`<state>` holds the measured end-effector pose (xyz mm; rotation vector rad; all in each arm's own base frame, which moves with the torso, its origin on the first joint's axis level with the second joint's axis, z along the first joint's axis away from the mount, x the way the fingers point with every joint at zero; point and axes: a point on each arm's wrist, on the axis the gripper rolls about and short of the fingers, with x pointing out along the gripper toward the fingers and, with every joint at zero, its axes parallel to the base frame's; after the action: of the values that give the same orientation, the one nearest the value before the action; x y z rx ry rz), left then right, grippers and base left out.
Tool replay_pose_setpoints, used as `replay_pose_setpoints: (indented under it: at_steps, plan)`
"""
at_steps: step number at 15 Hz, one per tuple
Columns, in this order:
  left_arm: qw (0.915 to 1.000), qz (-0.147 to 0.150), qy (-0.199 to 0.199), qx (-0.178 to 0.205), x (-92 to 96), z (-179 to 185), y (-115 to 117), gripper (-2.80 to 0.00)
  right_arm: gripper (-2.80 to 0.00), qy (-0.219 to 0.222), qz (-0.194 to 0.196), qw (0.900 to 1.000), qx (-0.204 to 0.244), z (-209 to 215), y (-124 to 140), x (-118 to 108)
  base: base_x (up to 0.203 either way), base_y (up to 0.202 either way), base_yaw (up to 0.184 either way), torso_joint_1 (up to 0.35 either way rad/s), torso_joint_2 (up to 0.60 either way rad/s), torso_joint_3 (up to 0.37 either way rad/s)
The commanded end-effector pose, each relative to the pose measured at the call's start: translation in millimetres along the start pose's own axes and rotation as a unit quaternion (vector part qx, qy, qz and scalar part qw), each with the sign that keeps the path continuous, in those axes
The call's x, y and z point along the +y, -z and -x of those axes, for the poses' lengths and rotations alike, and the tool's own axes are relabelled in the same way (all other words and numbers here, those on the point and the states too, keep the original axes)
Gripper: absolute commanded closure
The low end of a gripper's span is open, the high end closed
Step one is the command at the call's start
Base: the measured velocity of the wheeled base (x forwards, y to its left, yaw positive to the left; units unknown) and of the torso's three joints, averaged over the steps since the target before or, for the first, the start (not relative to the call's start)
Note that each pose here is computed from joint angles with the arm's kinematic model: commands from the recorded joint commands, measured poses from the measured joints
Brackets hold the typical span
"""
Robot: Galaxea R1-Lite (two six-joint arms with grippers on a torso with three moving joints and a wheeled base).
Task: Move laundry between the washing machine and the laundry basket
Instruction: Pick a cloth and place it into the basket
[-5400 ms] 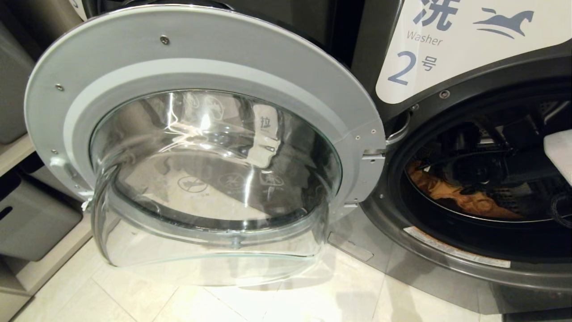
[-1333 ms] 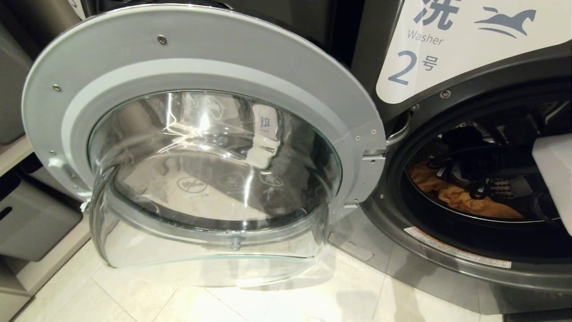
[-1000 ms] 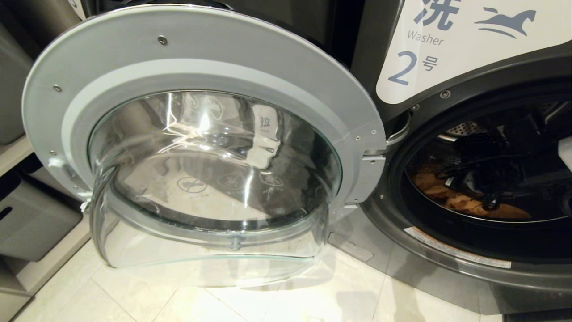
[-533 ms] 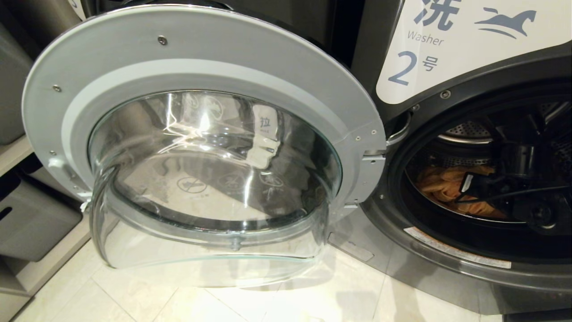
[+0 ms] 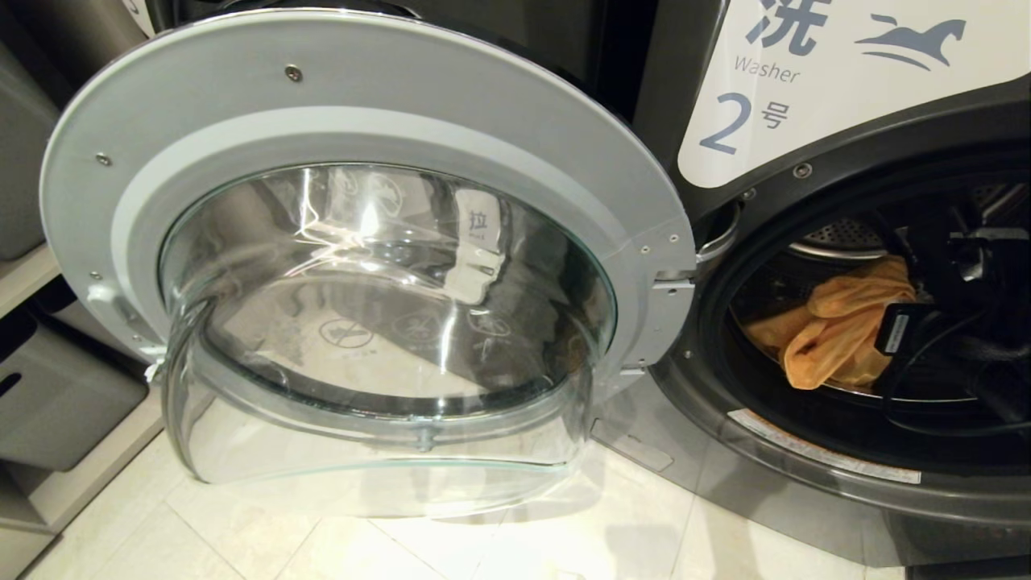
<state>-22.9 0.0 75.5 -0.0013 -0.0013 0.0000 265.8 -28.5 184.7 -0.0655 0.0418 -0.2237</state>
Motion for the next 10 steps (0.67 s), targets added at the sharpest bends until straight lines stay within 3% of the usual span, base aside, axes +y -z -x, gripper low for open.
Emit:
replay_pose_setpoints:
  at_steps: [1,3,6,10]
  plan:
    - [1.0000,0.000,0.000,0.001,0.0,-0.1,0.0,0.00,0.00,-0.009,0.004,0.999,-0.031,35.5,-10.5,-4.7,0.000,0.000,0.000,0.000,0.00,0.000]
    - [1.0000,0.000,0.000,0.001,0.0,-0.1,0.0,0.00,0.00,-0.030,0.019,0.999,-0.037,62.3,-2.3,-6.6,0.000,0.000,0.000,0.000,0.00,0.000]
    - [1.0000,0.000,0.000,0.001,0.0,-0.1,0.0,0.00,0.00,-0.036,0.023,0.996,-0.075,86.9,-13.1,-9.8,0.000,0.000,0.000,0.000,0.00,0.000]
    - [1.0000,0.000,0.000,0.001,0.0,-0.1,0.0,0.00,0.00,-0.060,0.024,0.994,-0.088,138.1,-29.0,-16.1,0.000,0.000,0.000,0.000,0.00,0.000]
